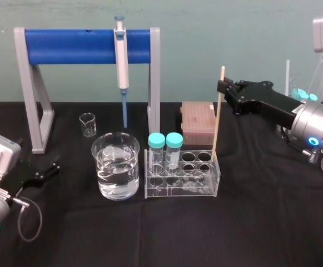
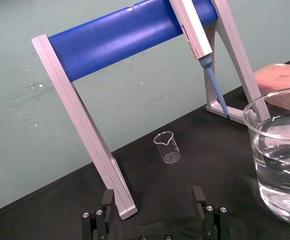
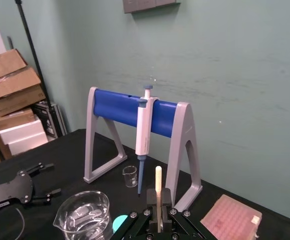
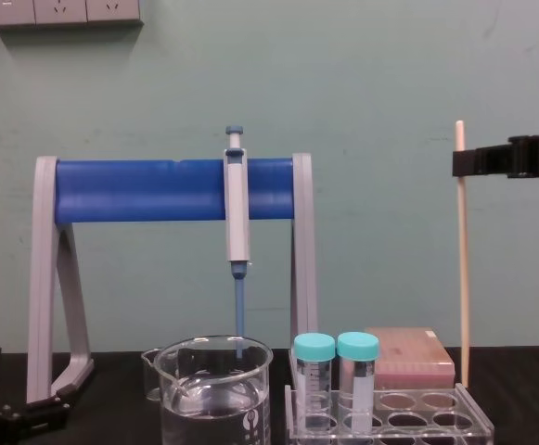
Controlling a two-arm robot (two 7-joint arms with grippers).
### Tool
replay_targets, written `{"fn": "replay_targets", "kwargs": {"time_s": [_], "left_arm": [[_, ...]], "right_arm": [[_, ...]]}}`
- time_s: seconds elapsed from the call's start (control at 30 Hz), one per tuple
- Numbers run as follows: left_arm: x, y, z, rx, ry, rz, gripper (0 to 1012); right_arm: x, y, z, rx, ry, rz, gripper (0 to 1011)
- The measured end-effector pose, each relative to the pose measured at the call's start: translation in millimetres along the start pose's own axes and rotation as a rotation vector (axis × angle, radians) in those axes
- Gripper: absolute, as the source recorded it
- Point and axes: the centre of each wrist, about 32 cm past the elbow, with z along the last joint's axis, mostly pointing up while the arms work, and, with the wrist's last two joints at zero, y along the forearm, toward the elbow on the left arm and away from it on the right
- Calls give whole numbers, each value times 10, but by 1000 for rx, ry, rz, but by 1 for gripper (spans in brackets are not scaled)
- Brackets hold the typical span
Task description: Hold the thermometer with one hand and immerse one end into the beaker, then reinsert it into the test tube rack.
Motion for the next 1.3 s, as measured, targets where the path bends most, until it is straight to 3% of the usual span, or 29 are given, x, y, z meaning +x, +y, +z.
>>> {"fn": "replay_targets", "kwargs": {"time_s": [0.43,1.0,1.3], "left_arm": [[0,0,0,0,0,0,1004],[0,0,0,0,0,0,1004],[0,0,0,0,0,0,1004]], "right_arm": [[101,197,-108,-16,1,60,55],[155,246,-254,-59,3,67,55],[186,270,-396,-78,3,55,55]]}}
